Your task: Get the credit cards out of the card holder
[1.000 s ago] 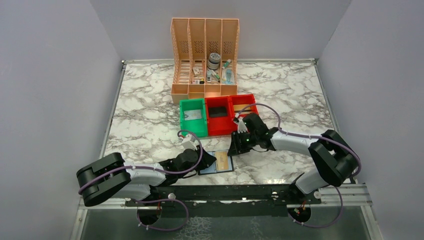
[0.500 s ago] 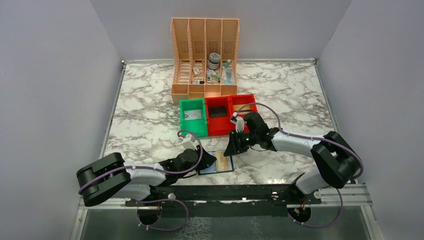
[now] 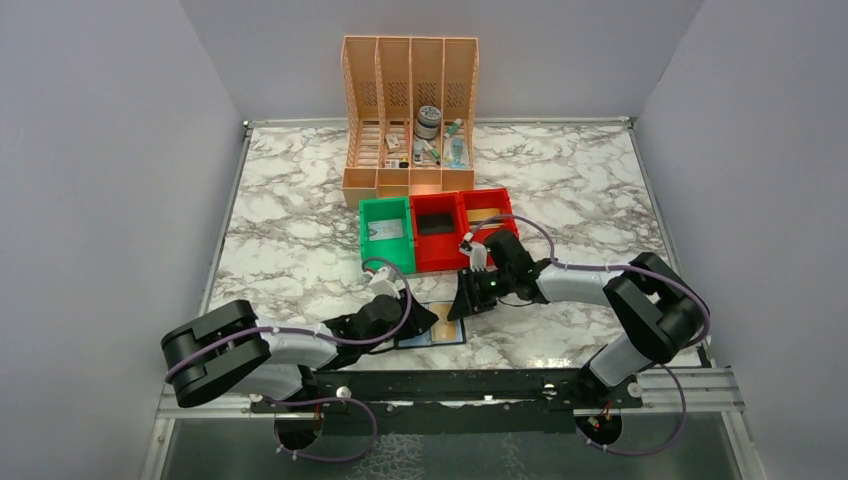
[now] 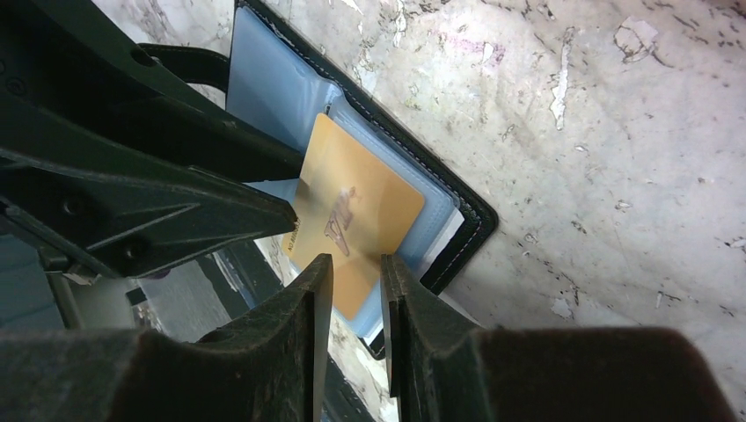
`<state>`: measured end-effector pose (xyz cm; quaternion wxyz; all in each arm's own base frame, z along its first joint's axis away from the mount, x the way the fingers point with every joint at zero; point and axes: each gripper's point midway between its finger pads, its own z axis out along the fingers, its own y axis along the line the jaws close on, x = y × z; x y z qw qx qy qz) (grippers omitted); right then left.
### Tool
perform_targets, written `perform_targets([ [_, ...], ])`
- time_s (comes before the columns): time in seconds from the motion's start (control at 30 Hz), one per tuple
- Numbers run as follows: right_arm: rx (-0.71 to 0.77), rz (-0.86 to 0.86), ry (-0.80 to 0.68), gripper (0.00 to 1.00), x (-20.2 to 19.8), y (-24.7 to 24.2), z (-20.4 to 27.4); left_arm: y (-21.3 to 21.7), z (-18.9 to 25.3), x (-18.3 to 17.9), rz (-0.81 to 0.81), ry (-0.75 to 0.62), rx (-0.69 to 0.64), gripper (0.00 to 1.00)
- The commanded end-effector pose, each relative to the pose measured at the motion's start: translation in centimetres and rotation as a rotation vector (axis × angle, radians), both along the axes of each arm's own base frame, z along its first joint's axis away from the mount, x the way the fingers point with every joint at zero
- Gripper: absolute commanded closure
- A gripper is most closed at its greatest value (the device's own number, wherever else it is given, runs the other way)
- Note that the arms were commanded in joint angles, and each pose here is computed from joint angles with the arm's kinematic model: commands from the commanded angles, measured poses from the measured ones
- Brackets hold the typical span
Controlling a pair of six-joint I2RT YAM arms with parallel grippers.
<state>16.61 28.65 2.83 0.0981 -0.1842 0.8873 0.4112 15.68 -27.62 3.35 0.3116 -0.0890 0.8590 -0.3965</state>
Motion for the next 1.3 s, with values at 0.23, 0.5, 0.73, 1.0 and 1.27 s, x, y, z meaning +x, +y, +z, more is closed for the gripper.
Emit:
perform_targets([
  [0.23,-0.07,-0.031,0.019,0.72,-0.5,-1.1,-2.4,-0.9,-1.1,-0.5,-0.024,0.06,0.019,0.8],
  [0.5,-0.095,-0.04,0.016,0.72,-0.4,-1.4,-3.0,-0.2,-1.0,-0.4,0.012,0.057,0.006,0.93],
  [0.73,-0.107,-0.043,0.017,0.73,-0.2,-1.4,-3.3,0.5,-1.1,-0.6,0.022,0.053,0.007,0.98],
  [1.0,-0.115,-0.044,0.007,0.73,0.2,-1.4,-3.2,1.5,-1.1,-0.6,0.043,0.044,0.01,0.98],
  [1.27,-0.113,-0.044,0.001,0.73,0.3,-1.3,-3.0,2.1,-1.0,-0.6,0.054,0.037,0.015,0.91],
])
